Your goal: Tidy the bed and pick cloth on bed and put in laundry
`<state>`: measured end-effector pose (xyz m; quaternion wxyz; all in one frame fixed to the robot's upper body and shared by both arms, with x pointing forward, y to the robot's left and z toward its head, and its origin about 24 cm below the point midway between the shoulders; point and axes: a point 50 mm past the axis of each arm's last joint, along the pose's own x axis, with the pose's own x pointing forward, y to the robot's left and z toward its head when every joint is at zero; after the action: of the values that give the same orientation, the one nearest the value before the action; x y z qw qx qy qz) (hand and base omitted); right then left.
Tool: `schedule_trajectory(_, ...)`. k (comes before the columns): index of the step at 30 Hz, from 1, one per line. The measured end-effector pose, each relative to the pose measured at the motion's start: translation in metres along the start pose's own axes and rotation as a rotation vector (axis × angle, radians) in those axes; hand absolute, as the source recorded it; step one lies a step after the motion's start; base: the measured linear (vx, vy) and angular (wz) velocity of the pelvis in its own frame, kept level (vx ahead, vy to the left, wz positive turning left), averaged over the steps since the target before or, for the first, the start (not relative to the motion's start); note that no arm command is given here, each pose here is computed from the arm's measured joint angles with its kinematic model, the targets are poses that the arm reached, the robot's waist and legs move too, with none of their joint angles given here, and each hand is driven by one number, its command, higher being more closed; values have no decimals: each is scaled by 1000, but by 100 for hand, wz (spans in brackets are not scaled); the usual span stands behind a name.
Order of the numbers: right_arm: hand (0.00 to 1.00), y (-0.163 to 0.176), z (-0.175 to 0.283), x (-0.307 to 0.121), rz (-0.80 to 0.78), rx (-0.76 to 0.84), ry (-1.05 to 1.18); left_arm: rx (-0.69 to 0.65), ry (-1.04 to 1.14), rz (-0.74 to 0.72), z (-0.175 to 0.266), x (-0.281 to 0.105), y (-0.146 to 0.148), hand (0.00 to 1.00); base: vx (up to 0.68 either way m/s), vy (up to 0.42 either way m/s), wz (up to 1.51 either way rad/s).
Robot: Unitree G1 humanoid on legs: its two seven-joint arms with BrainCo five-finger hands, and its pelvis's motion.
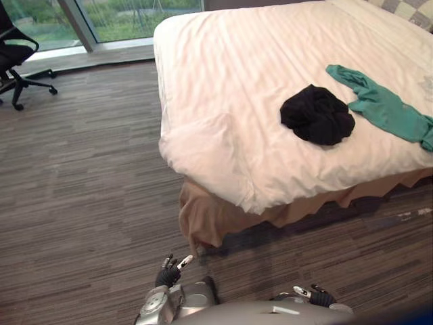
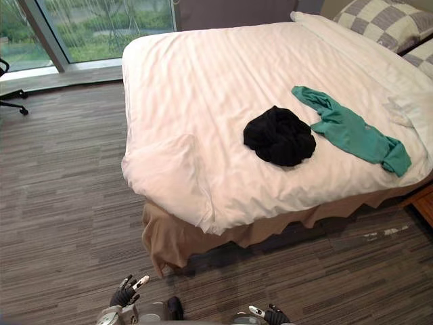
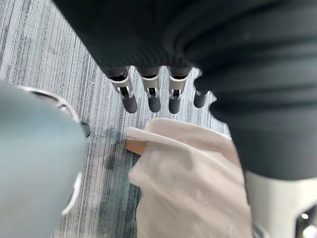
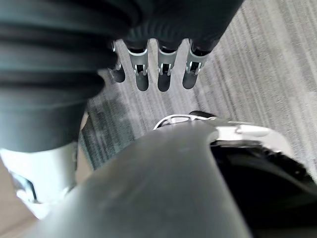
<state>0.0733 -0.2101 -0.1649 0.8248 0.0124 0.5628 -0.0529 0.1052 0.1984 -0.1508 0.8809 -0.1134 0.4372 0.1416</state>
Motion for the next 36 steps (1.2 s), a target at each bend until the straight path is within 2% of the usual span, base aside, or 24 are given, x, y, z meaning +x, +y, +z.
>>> schedule_trajectory(5, 0, 0, 0, 0, -9, 23, -2, 53, 53, -42, -3, 1, -5, 0, 18, -48, 19)
schedule_trajectory(9, 0, 1, 0, 0, -16, 22, 0, 23, 92, -13, -7, 2, -4, 0, -46, -53, 12)
schedule_trajectory(16, 0, 2, -4, 0, -23, 64, 26, -257, 148, 196, -19, -2, 11, 0, -106, -18, 23)
schedule_trajectory(24, 0, 5, -10, 0, -20, 107, 65, -535, 62, 453, -30, -16, 41, 0, -3, 18, 34)
schedule_trajectory(26, 0, 6, -10, 1, -11, 128, 76, -623, -15, 518, -18, -16, 50, 0, 81, 16, 27)
schedule_trajectory(30, 0, 8, 1, 4, 14, 143, 67, -714, -243, 515, 24, -14, 54, 0, 68, 6, 29)
schedule_trajectory(33, 0, 11, 21, 7, 35, 142, 30, -821, -532, 529, 78, -20, 66, 0, 39, 0, 14)
schedule_trajectory(36, 0, 13, 27, 8, 48, 163, 25, -841, -751, 500, 123, -30, 71, 0, 28, -28, 14)
